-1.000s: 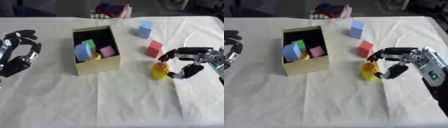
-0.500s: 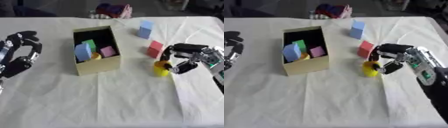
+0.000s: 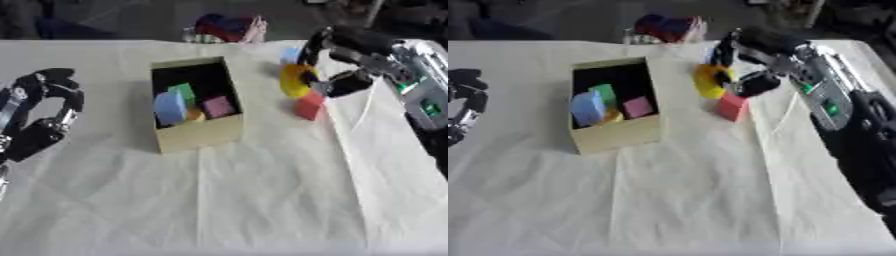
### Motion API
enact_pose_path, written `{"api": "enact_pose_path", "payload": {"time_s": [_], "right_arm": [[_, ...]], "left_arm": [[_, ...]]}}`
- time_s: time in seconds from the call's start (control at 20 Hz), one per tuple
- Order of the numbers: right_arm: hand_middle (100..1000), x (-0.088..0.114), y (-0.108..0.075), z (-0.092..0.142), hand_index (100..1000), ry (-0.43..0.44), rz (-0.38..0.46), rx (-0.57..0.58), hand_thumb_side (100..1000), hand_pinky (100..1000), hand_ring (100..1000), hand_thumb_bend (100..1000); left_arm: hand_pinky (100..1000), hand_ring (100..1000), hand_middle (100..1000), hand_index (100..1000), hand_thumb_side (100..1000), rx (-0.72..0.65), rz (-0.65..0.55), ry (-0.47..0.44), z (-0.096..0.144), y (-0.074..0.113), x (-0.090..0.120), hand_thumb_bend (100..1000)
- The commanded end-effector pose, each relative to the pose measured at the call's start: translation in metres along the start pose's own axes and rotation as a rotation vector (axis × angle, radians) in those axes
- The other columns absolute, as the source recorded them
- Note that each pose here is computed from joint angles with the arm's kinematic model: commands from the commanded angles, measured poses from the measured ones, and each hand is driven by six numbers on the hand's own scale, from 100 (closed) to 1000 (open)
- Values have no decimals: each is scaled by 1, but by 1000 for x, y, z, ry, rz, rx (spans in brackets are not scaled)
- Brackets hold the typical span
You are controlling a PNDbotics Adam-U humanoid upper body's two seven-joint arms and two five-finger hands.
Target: Pick up objects on the table and place them in the box.
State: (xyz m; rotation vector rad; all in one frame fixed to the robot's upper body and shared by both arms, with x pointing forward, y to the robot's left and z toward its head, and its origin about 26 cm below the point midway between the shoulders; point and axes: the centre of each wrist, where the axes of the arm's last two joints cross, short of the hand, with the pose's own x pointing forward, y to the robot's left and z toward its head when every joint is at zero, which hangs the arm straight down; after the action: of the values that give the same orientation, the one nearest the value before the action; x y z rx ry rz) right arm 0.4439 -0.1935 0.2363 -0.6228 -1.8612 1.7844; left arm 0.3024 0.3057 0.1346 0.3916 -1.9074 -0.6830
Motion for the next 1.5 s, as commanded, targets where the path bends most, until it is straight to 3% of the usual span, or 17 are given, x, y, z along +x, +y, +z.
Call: {"api": "enact_pose_path", "payload": {"time_s": [0.05, 0.3, 0.35, 0.55, 0.6, 0.7, 0.9, 1.1, 1.2, 1.25, 1.3, 1.5], "right_arm": [[367, 8, -6, -25, 521, -31, -36, -26, 100, 770, 587, 100], [468, 19, 25, -63, 633, -14, -76, 67, 107, 789, 629, 100], [488, 20, 33, -67, 674, 3, -70, 91, 172, 790, 642, 114], [679, 19, 52, -74, 866, 73, -1, 132, 488, 813, 736, 405], [718, 18, 54, -73, 896, 87, 17, 130, 529, 816, 745, 434], [758, 15, 56, -71, 921, 112, 35, 124, 561, 819, 758, 446], [806, -2, 45, -57, 937, 197, 38, 41, 505, 834, 779, 412], [884, -36, 25, -33, 960, 375, 17, -44, 458, 867, 830, 409], [894, -56, 19, -18, 961, 489, 6, -58, 452, 870, 833, 397], [895, -65, 18, -10, 958, 554, -15, -71, 409, 870, 832, 309], [897, -74, 19, -3, 959, 618, -40, -82, 462, 870, 833, 383], [905, -104, 24, 25, 960, 905, -130, -132, 481, 881, 852, 375]], "left_arm": [[824, 651, 650, 839, 593, -7, 11, -31, -2, -1, 7, 249], [824, 649, 648, 839, 593, -12, 37, -42, -3, -6, 10, 248], [824, 649, 648, 839, 594, -14, 42, -42, -3, -7, 10, 248], [824, 649, 648, 839, 598, -22, 52, -39, -3, -9, 9, 247], [824, 649, 648, 839, 600, -23, 53, -38, -3, -9, 9, 246], [825, 650, 648, 840, 602, -26, 55, -37, -3, -10, 9, 246], [825, 650, 649, 840, 604, -29, 58, -33, -2, -11, 8, 246], [825, 650, 649, 836, 602, -33, 56, -34, -3, -11, 9, 216], [825, 651, 649, 836, 608, -39, 51, -37, -3, -11, 10, 242], [825, 650, 649, 836, 608, -42, 50, -42, -4, -11, 11, 242], [826, 651, 649, 836, 609, -45, 51, -47, -5, -12, 11, 241], [832, 655, 654, 839, 614, -64, 47, -81, -11, -13, 18, 223]]}}
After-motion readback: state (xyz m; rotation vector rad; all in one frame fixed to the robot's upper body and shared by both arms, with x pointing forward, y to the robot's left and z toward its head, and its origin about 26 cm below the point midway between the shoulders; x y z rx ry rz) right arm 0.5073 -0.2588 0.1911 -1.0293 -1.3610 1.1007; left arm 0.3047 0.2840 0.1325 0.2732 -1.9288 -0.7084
